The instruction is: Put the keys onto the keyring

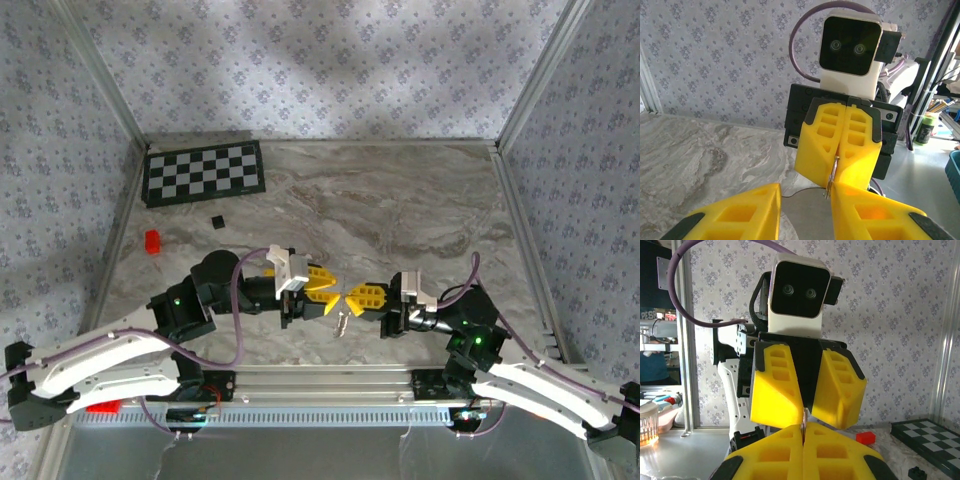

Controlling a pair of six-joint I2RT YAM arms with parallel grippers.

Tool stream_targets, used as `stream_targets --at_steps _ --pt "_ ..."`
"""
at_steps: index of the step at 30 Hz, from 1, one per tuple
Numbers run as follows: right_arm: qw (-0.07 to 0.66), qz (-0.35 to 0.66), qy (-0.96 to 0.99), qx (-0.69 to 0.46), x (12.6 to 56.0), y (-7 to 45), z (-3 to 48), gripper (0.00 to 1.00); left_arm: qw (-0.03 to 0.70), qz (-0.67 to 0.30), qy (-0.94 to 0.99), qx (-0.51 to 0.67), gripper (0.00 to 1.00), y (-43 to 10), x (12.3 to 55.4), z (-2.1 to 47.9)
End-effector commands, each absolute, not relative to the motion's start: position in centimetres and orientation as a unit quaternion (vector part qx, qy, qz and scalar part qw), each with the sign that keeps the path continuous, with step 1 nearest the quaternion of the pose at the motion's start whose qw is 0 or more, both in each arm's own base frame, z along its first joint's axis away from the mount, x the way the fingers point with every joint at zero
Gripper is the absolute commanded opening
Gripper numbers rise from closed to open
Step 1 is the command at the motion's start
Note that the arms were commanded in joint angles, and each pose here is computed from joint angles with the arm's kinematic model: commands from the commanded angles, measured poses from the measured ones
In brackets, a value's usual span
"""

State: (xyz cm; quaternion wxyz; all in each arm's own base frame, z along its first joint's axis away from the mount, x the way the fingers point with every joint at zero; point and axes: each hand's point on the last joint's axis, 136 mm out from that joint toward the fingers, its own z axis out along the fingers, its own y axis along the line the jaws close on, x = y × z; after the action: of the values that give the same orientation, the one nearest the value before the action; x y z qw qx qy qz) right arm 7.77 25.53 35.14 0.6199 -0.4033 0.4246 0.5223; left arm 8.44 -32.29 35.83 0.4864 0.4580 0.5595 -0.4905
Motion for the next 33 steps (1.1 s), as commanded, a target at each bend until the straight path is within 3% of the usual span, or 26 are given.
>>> stream_targets --at_steps 1,33 --pt "0.642 0.535 0.385 -0.391 7.0 24.6 37.2 0.0 0.507 -0.506 0.539 0.443 0.31 -31.7 8.4 37.7" --pt "0.644 0.546 0.365 -0.391 6.4 24.4 37.9 0.0 0.484 -0.563 0.477 0.471 0.34 -32.8 6.2 39.2"
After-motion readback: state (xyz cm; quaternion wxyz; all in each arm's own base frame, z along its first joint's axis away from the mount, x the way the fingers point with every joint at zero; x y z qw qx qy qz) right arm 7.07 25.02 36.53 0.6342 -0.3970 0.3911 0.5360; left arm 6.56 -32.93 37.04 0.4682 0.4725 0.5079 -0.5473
